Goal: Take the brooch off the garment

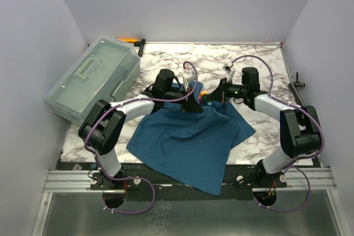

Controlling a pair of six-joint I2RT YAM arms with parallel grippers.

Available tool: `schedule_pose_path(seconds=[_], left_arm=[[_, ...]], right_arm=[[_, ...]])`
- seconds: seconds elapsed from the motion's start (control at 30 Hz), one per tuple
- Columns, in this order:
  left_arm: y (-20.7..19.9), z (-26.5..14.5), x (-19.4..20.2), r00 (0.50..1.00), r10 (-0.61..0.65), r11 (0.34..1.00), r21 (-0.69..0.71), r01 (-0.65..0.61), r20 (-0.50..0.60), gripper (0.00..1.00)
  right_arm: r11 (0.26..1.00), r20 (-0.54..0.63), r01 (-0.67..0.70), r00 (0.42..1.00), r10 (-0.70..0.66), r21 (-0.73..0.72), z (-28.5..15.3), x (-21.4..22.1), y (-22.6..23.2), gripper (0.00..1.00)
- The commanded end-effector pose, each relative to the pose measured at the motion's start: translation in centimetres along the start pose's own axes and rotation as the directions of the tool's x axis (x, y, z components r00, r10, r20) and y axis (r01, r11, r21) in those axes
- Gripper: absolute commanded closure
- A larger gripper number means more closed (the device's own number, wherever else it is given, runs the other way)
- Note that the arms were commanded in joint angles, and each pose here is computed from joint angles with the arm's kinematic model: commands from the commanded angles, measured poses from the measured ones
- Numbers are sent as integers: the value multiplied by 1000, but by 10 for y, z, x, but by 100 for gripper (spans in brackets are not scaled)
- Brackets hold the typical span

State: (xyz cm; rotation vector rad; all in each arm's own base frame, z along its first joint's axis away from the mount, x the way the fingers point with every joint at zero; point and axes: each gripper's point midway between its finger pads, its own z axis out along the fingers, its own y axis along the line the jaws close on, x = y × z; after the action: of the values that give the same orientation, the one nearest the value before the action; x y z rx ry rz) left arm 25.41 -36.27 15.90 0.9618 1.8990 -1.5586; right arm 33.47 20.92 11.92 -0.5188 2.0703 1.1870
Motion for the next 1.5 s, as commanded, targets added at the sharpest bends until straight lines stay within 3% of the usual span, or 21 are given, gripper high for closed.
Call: schedule_pose_path(seconds=[0.0, 0.37, 0.53, 0.77, 0.8, 0.87, 0.9, 1.0, 1.03, 1.2, 1.47], left_arm=[[-22, -5, 1, 998, 55, 996, 73, -54, -10, 98], [-9, -14, 13, 998, 51, 999, 10, -50, -34, 98], [35, -34, 9, 1000, -1, 993, -120, 3, 10, 98], [90, -48, 20, 999, -45, 961, -272, 51, 29, 97], [97, -49, 21, 998, -60, 953, -296, 68, 36, 94], [108, -56, 17, 994, -92, 945, -310, 106, 59, 70], [109, -59, 13, 993, -99, 948, -297, 115, 68, 53], [97, -66, -3, 993, -59, 963, -256, 83, 99, 27], [89, -68, -9, 994, -21, 970, -238, 47, 111, 4], [39, -65, -13, 987, 117, 984, -149, -100, 113, 2], [12, -39, -2, 993, 94, 993, -78, -88, 75, 2]], right_arm=[[997, 77, 58, 995, -62, 43, 7, -42, -7, 100], [989, 154, 125, 979, -136, 81, 10, -103, -8, 100], [997, 188, 78, 979, -80, 20, -5, -116, 11, 99], [991, 149, -44, 987, 63, -126, -21, -92, 42, 99], [988, 139, -61, 987, 82, -144, -23, -87, 47, 100], [978, 115, -100, 986, 122, -182, -28, -78, 56, 100], [973, 102, -112, 986, 135, -204, -30, -73, 61, 99], [957, 69, -157, 981, 179, -245, -36, -59, 72, 99], [951, 55, -174, 979, 194, -255, -37, -54, 74, 100], [918, -18, -264, 963, 270, -297, -40, -31, 81, 100], [869, -81, -388, 921, 382, -309, -37, -20, 78, 100]])
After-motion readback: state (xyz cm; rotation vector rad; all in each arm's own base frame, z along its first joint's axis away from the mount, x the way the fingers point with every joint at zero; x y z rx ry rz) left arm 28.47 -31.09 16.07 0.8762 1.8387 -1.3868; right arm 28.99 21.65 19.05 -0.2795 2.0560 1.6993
